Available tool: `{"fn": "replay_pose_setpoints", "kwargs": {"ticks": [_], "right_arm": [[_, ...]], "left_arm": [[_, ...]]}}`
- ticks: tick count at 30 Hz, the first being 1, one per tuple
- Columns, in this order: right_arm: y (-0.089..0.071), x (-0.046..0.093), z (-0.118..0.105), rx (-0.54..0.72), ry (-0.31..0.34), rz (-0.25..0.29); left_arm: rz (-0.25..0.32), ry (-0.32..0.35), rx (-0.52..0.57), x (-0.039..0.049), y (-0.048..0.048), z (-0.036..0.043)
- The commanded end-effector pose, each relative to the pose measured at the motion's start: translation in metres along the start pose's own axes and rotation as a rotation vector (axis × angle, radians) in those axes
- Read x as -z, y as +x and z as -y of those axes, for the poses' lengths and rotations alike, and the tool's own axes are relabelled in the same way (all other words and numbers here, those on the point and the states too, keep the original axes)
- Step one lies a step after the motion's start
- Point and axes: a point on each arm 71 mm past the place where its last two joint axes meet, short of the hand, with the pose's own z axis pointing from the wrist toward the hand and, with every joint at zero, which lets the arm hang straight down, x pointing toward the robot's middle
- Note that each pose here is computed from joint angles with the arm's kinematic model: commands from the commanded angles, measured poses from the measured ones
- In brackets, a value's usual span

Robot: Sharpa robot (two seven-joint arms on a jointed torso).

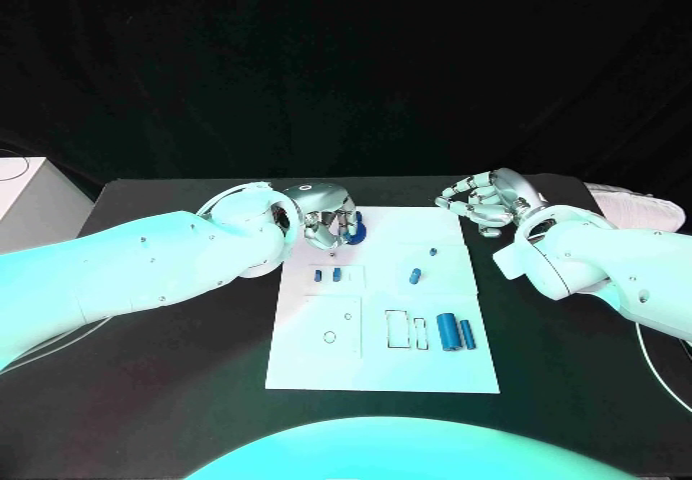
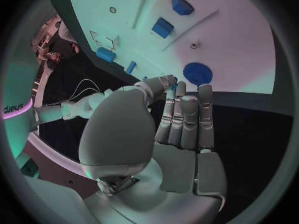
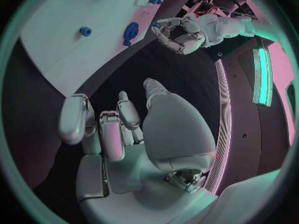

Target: Assemble the parts on the task board

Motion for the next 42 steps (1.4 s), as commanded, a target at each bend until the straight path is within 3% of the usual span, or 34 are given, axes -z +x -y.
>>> {"fn": "replay_pose_setpoints", "kwargs": {"ticks": [1,9,24,42], "right_arm": [[0.0,0.0,0.0,0.006,-0.005,-0.004],[0.0,0.0,0.001,0.006,-0.005,-0.005],[0.0,0.0,0.002,0.007,-0.007,-0.007],[0.001,0.0,0.001,0.005,-0.014,-0.011]], "left_arm": [[-0.069,-0.02,0.04,0.0051,0.0032,-0.0058],[-0.098,-0.072,0.044,0.0121,0.0074,-0.0208],[-0.124,-0.118,0.024,0.0145,0.015,-0.0339],[-0.122,-0.12,0.033,0.0104,0.0186,-0.0331]]}}
